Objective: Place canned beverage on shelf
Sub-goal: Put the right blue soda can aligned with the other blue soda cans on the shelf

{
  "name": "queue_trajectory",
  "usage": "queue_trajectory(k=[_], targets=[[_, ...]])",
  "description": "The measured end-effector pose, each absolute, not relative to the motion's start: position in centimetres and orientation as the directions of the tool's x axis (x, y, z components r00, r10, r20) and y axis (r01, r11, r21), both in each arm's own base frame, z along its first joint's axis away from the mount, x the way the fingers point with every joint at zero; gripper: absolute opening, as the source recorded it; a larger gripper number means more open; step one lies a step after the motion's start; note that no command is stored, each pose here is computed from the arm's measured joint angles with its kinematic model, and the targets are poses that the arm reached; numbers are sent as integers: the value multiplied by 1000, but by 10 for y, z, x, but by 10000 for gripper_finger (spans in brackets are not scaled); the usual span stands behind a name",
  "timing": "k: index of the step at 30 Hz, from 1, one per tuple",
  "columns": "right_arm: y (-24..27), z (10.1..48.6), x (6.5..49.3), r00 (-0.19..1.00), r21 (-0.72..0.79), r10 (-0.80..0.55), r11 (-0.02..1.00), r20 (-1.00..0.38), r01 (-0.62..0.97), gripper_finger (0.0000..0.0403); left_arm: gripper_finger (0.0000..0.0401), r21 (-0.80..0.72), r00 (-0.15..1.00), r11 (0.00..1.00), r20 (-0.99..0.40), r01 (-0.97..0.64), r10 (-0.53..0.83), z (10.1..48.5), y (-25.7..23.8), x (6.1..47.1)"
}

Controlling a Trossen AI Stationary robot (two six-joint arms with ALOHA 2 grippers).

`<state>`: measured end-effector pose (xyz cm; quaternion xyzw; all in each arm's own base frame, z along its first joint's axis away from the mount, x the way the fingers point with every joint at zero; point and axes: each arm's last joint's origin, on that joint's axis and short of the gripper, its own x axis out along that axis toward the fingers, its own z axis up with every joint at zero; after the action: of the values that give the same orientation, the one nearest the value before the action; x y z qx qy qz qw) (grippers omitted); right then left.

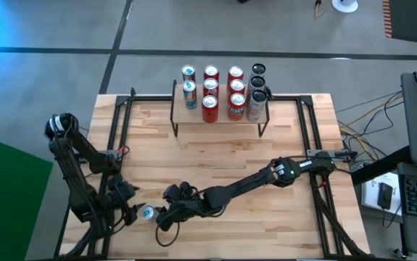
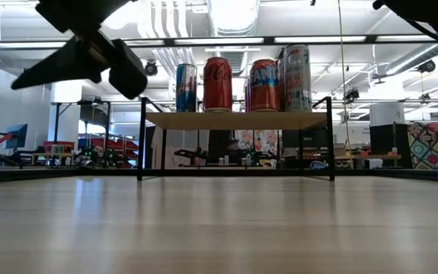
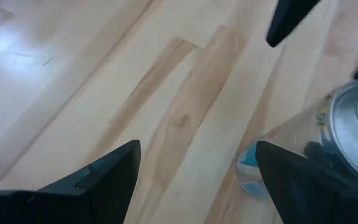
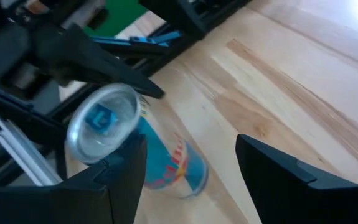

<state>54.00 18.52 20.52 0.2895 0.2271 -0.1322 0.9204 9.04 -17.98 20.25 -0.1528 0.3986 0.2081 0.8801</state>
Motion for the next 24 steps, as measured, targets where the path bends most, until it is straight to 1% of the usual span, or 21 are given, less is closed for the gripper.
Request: queue_trajectory(k=[4,7,10,12,16,19,24], targets=[[186,205,540,861,466,-109,803,-497,371,234,304,-88,592,874,-767,-478,246,208,-173,90],[186,204,539,856,449,-136,804,-499,390,233,304,-97,590,881,-775,-464,226,218,-165,83],[185,205,539,856,445,-153,802,-493,399,233,304,-171,608,886,-780,-430,144,229,-160,74],[185,206,538,853,440,-158,802,-497,405,233,304,-245,634,889,-771,-386,63,234,-163,71],[183,209,535,838,410,-197,801,-509,437,233,307,-325,721,914,-691,-245,-53,233,-179,65],[182,212,535,833,402,-204,800,-514,445,233,323,-342,735,916,-674,-212,-82,224,-188,63],[181,212,533,816,398,-211,790,-538,466,233,374,-301,727,924,-685,-234,-39,208,-198,65]])
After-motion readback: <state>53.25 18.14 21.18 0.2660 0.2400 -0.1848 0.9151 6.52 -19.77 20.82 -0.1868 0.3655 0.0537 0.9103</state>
